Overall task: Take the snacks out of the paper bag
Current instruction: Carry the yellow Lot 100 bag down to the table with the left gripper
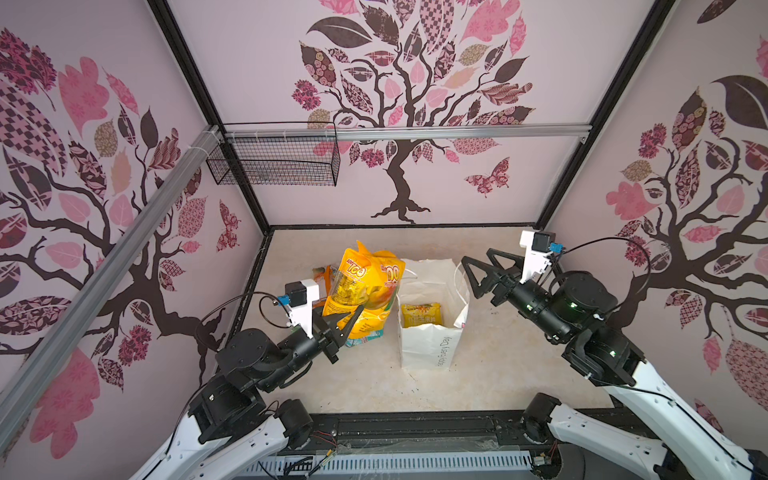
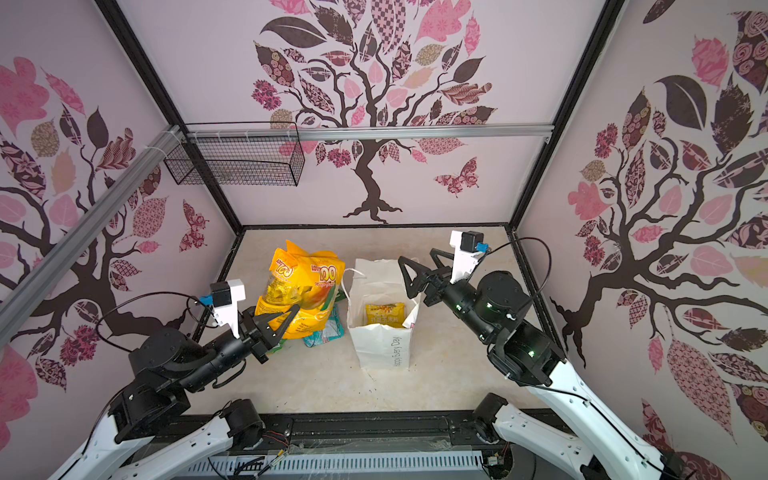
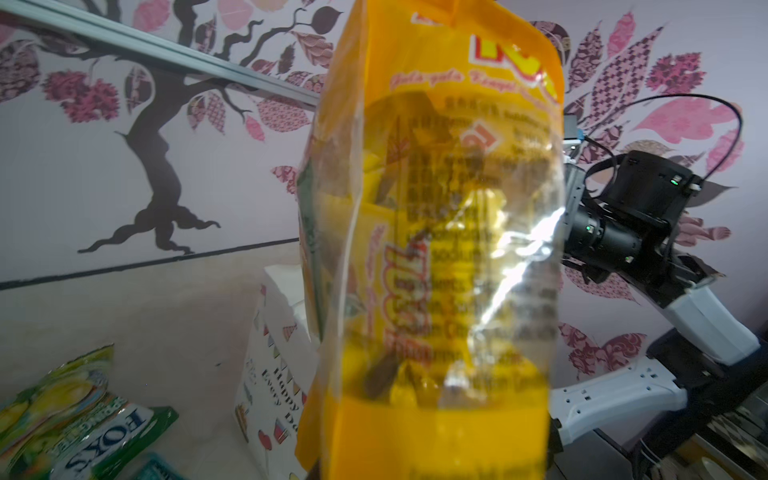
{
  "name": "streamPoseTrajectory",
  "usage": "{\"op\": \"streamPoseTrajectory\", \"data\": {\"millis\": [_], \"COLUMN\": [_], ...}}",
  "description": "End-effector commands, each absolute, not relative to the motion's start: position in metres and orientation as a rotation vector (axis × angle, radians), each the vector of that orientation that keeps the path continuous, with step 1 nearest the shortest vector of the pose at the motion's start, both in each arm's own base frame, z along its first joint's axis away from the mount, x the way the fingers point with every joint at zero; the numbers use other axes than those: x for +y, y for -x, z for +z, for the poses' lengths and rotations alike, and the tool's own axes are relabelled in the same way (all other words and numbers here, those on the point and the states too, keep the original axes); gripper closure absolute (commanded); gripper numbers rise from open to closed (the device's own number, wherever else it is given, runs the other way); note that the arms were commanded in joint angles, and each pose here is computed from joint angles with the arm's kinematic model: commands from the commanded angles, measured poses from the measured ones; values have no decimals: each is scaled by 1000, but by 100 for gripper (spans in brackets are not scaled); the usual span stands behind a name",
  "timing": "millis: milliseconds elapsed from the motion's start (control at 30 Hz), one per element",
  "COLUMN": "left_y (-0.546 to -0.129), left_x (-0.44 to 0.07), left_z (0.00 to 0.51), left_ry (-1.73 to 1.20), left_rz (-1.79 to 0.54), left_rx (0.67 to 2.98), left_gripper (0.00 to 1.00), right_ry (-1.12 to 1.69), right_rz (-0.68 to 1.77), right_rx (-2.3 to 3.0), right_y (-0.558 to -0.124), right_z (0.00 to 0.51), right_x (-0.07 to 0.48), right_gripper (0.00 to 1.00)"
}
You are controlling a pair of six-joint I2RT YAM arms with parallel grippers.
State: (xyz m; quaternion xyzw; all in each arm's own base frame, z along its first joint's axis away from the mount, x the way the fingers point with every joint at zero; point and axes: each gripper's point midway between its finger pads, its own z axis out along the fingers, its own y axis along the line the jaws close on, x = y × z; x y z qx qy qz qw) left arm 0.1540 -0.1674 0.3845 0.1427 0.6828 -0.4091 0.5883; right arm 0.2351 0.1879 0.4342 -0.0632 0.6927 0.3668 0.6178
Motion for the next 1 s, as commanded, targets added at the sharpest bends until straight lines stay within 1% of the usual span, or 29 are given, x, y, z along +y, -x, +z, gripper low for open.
{"op": "streamPoseTrajectory", "data": {"millis": [0, 233, 500, 633, 767, 833, 867, 967], "left_y": [-172, -182, -177, -176, -176, -175, -174, -175], "left_x": [-142, -137, -167, -178, -178, -177, -177, -173], "left_z": [360, 272, 175, 149, 129, 115, 109, 96], "left_ry": [-49, 260, 525, 596, 632, 658, 668, 705], "left_rz": [-945, -1043, -1284, -1353, -1295, -1251, -1232, -1176], "left_rx": [1621, 1796, 2002, 2050, 2131, 2197, 2231, 2311], "left_gripper": [86, 86, 85, 85, 83, 77, 72, 62], "right_ry": [120, 134, 142, 148, 152, 151, 151, 152], "right_rz": [826, 788, 745, 741, 743, 743, 746, 753], "right_rx": [1617, 1655, 1688, 1703, 1710, 1712, 1712, 1713], "right_y": [-240, -247, -248, -249, -248, -249, -248, -248], "right_z": [426, 410, 397, 392, 390, 389, 388, 389], "right_x": [188, 191, 189, 190, 191, 191, 191, 192], "right_gripper": [0, 0, 0, 0, 0, 0, 0, 0]}}
